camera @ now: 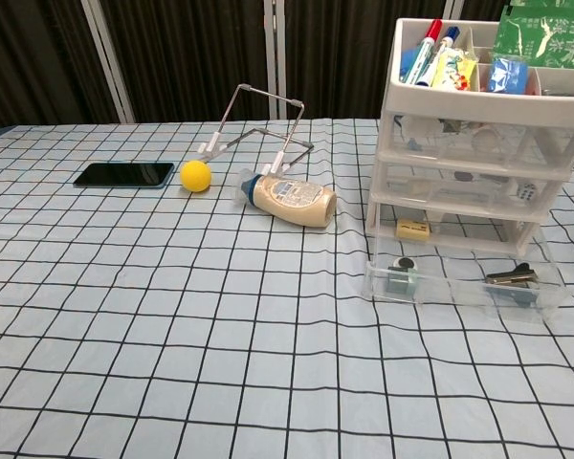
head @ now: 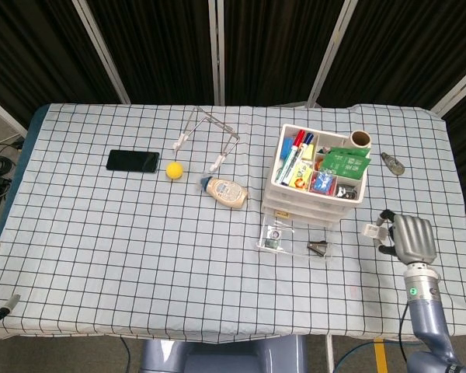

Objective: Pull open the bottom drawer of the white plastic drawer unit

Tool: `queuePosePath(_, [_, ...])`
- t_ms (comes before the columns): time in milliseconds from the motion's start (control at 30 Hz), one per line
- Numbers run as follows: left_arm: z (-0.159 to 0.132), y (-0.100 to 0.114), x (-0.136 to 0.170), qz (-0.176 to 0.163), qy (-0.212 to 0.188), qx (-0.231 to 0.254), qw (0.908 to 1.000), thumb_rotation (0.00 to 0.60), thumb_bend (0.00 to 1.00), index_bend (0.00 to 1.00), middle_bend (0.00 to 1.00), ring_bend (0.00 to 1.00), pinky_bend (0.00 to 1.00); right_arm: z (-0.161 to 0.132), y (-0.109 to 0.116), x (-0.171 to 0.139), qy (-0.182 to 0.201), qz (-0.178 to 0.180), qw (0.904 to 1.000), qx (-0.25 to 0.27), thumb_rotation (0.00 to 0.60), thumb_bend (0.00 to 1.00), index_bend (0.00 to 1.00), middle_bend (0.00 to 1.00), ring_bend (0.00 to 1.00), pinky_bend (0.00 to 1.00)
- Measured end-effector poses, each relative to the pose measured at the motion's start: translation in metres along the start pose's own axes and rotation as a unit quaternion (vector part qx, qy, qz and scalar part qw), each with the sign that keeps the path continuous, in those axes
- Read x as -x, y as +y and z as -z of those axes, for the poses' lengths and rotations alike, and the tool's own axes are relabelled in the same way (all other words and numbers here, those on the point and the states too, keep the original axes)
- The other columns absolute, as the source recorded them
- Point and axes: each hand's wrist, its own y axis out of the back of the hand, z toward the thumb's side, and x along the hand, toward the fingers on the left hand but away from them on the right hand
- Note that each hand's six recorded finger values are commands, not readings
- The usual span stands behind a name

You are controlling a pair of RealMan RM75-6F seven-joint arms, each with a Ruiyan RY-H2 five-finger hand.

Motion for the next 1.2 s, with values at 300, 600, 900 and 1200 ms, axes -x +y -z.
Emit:
queuePosePath(300, [-0.002,-0.001,0.000,0.000,-0.002,-0.001,1.0000,0.600,0.00,0.00,0.00,0.00,0.00,0.046,-0.015,0.004,-0.042,-0.015,0.9990,0.000,0.600,0.15,0.47,0.94,0.97,0.84])
queuePosePath(600, [-0.002,-0.001,0.000,0.001,-0.002,-0.001,1.0000,0.600,0.00,0.00,0.00,0.00,0.00,0.058,-0.038,-0.002,-0.044,-0.048,0.9979,-0.008,0.600,0.13,0.33,0.82,0.86,0.77])
queuePosePath(900, [-0.002,-0.003,-0.001,0.004,-0.002,-0.001,1.0000,0.600,0.00,0.00,0.00,0.00,0.00,0.049,-0.031,-0.012,-0.016,-0.029,0.9995,0.003,0.600,0.13,0.25,0.51,0.58,0.44])
queuePosePath(1200, [0.001,-0.011,-0.006,0.010,0.001,-0.003,0.9999,0.600,0.00,0.00,0.00,0.00,0.00,0.023,-0.005,-0.040,0.084,0.047,0.9949,0.030,0.600,0.05,0.13,0.10,0.08,0.11])
